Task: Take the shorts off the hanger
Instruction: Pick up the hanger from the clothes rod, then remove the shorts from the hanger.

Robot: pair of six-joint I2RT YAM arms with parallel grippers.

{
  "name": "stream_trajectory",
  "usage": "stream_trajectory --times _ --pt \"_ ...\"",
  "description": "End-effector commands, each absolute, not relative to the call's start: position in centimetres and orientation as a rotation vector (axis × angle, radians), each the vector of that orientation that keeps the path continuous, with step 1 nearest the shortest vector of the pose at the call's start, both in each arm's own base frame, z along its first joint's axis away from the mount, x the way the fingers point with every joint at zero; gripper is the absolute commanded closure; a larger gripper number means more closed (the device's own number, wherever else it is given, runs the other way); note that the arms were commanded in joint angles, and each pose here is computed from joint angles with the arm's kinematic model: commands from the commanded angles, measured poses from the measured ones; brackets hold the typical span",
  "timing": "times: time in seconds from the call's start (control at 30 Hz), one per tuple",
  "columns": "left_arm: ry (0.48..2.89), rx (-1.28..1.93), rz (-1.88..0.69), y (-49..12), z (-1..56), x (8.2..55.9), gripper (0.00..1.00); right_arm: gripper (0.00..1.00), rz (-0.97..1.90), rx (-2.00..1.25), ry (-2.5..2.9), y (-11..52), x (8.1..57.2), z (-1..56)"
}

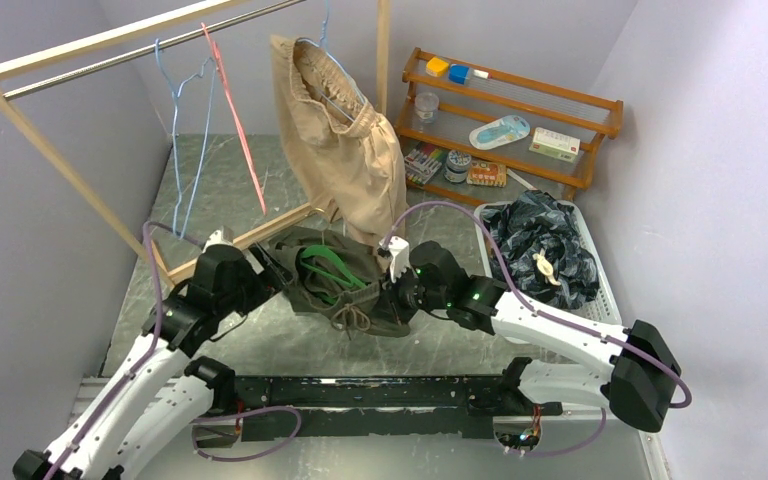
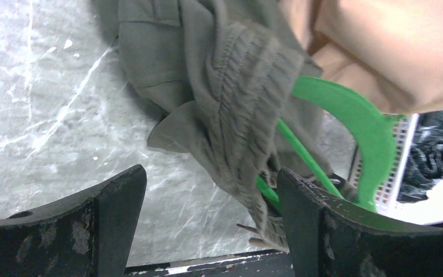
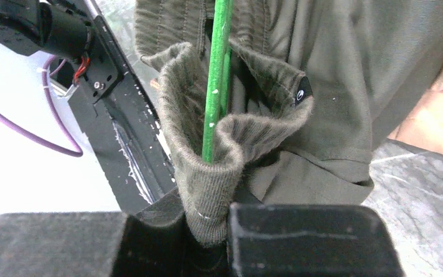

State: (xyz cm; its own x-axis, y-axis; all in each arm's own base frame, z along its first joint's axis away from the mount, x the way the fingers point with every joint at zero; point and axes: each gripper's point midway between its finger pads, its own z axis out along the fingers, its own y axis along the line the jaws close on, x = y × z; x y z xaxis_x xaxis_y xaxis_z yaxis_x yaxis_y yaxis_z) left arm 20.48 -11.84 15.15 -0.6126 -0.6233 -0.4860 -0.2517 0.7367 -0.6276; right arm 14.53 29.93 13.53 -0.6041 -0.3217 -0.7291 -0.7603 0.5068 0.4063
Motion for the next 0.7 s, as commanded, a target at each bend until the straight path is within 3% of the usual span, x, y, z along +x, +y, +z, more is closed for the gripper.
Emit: stream_trajectory --times 0.0,0.23,0.4,0.67 --pt "2.295 -0.695 -0.602 -11.7 13.6 20.6 0.13 1.00 1.115 -0.968 2.054 31.8 13.4 15.3" --pt "2.275 -0.617 -0.721 -13.8 14.6 22.0 0.14 1.00 1.119 -1.006 2.091 31.9 12.5 14.0" --pt "2.327 -0.706 -0.530 -11.4 12.3 21.3 0.28 1.00 1.148 -1.028 2.058 31.8 12.0 14.6" --pt "2.345 -0.732 -0.461 -10.6 9.7 21.2 0.75 1.00 1.309 -1.159 2.143 31.5 8.5 13.0"
